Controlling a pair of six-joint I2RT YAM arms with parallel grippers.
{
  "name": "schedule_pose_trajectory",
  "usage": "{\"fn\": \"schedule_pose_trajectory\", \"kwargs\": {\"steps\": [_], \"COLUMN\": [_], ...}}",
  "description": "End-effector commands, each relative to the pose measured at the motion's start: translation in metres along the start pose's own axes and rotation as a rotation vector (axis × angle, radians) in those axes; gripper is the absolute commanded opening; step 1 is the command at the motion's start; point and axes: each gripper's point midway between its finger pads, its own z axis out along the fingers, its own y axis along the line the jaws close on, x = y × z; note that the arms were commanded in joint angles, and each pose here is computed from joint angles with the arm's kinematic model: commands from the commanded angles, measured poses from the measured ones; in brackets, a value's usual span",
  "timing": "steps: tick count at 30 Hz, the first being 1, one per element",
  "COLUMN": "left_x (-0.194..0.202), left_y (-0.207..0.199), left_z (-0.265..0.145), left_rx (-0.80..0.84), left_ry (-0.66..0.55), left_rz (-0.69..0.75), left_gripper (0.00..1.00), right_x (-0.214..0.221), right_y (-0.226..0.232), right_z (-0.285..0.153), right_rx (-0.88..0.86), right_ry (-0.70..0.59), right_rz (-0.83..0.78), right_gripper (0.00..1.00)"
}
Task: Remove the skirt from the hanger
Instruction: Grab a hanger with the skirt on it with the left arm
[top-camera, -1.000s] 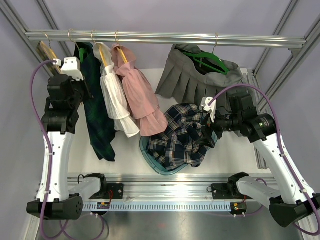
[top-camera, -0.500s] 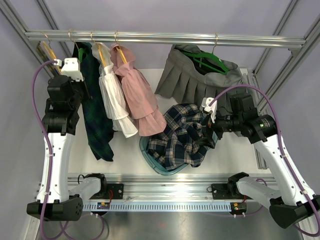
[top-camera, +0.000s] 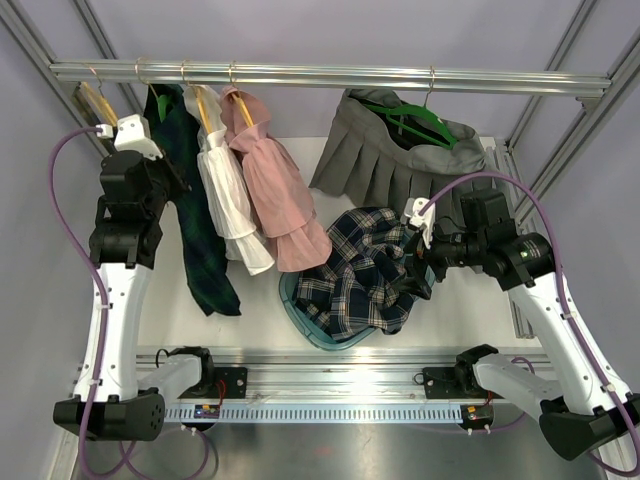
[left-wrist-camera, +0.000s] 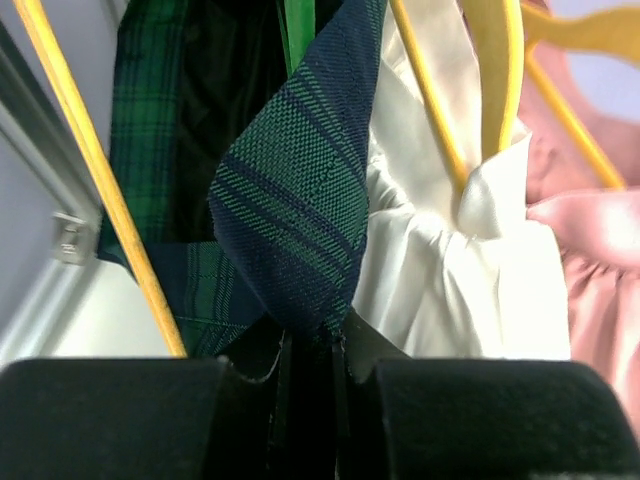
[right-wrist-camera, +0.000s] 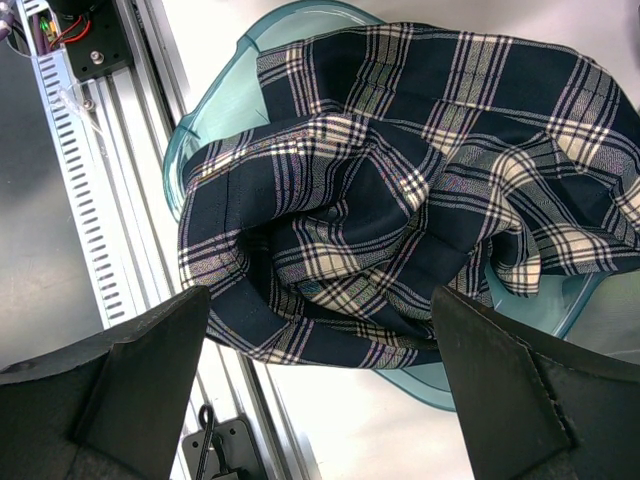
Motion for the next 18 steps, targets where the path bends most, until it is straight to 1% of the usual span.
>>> {"fn": "schedule_pose_trajectory", "kwargs": {"steps": [1,2,6,7,9,13,16,18], "left_x": [-0.143,-0.133,-0.120,-0.129,-0.127,-0.141,-0.154,-0.157], "left_y": [-0.031,-0.032,-0.035,-0.036,-0.032,-0.033,-0.040,-0.048], "left_z": [-0.044,-0.037,-0.031,-0.041,-0.042,-0.053,-0.057,-0.056], "left_rx": [0.144,0.151,0.186,0.204,0.192,0.197,0.226,0.261], "left_ry": [-0.555,-0.537,-0.534,-0.585,-0.603,-0.671,-0.694,-0.682], "left_rz": [-0.195,-0.209,-0.226,-0.234,-0.244,-0.221,-0.191,-0.157], "left_gripper": [0.00,0.00,0.00,0.00,0.00,0.00,0.00,0.00], "right_x": [-0.006,-0.005,-0.003,-0.003,-0.002,-0.001,0.000,0.000], "right_y": [0.000,0.000,0.000,-0.001,-0.001,-0.001,-0.001,-0.001], "right_z": [-0.003,-0.002,-0.002,-0.002,-0.002,-0.001,0.000,0.001], "right_rx": [0.011,0.011,0.013,0.016,0.016,0.015,0.015,0.013], "right_ry": [-0.035,-0.034,-0.033,-0.032,-0.032,-0.033,-0.034,-0.033], "right_rz": [-0.020,-0.017,-0.018,-0.017,-0.017,-0.016,-0.012,-0.009], "right_gripper": [0.99,0.99,1.00,0.99,1.00,0.99,1.00,1.00]}}
